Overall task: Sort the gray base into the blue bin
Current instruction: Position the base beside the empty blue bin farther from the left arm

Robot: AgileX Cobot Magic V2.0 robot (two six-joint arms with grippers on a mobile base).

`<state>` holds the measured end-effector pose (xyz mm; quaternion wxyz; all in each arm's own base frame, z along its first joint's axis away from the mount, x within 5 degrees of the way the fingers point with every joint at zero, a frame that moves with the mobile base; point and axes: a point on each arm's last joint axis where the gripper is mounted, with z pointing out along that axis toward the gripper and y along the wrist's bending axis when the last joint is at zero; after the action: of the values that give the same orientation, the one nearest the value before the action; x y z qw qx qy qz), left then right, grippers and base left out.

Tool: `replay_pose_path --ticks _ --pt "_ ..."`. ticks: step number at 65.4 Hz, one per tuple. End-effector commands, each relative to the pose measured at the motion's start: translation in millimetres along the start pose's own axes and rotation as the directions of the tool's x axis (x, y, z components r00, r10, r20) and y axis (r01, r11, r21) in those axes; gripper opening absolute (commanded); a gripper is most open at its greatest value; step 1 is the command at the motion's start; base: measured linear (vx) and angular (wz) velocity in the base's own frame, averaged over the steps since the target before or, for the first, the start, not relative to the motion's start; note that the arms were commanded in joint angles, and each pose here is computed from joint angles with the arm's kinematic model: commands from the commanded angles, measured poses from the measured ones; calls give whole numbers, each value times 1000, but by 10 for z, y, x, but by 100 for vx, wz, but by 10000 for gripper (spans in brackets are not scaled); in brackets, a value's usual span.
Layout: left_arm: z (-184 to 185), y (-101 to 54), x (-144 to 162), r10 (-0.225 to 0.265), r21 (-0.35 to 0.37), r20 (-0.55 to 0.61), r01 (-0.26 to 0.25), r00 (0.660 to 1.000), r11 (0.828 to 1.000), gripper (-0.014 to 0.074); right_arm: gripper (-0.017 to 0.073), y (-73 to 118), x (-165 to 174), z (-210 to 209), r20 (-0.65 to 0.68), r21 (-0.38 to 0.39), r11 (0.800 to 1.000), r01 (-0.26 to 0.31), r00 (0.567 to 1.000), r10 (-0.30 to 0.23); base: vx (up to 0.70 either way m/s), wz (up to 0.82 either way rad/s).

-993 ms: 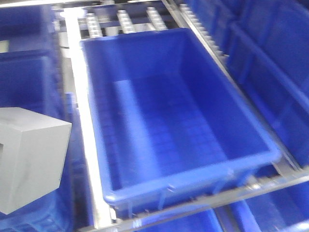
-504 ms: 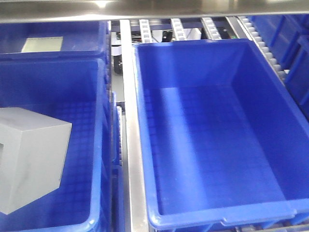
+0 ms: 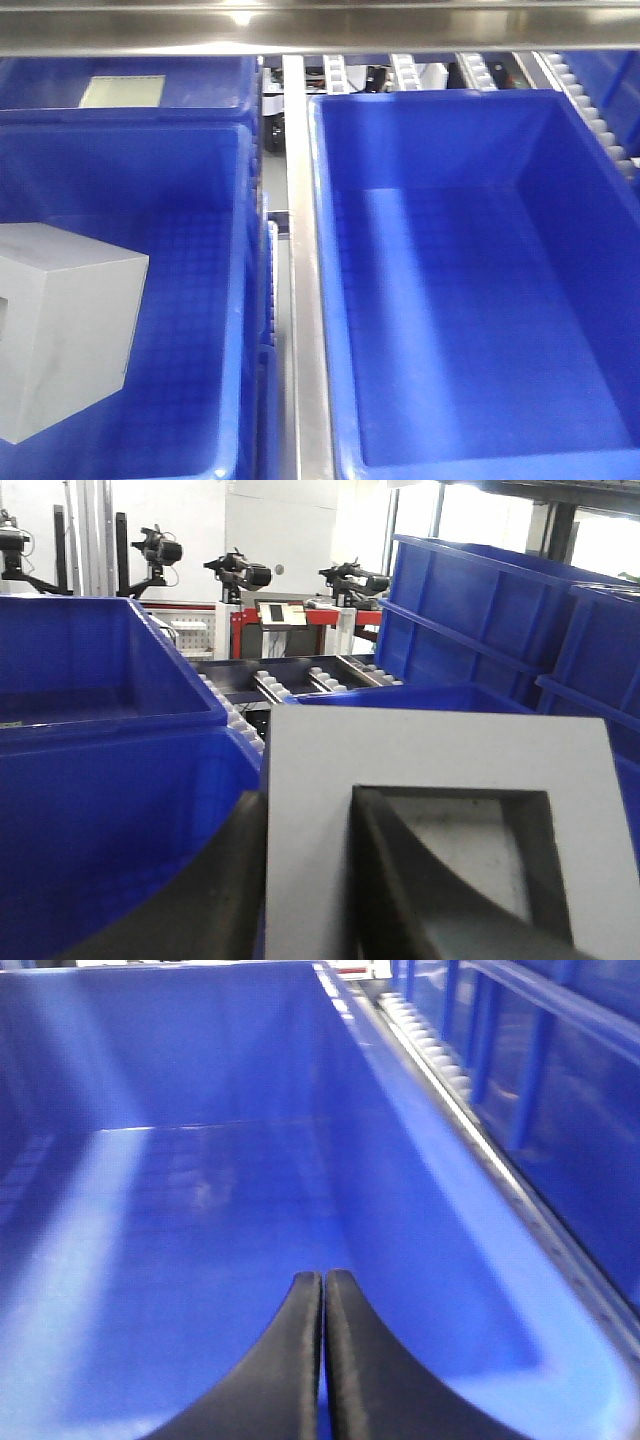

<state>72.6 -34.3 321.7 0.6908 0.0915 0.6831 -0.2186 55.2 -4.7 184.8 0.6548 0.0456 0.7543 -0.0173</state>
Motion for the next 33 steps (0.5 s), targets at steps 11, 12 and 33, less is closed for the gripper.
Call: replay_pose_path --ticks 11,12,33 --pt "-6 -29 -185 -13 21 126 11 992 1000 -6 -5 0 -59 -2 71 0 1000 8 997 -8 4 17" --pt "-6 -29 -185 -13 21 126 11 992 1000 -6 -5 0 -59 -2 71 0 1000 8 997 -8 5 19" --pt "-6 -29 -185 -13 21 126 11 992 1000 -6 -5 0 -59 -2 71 0 1000 8 997 -8 3 14"
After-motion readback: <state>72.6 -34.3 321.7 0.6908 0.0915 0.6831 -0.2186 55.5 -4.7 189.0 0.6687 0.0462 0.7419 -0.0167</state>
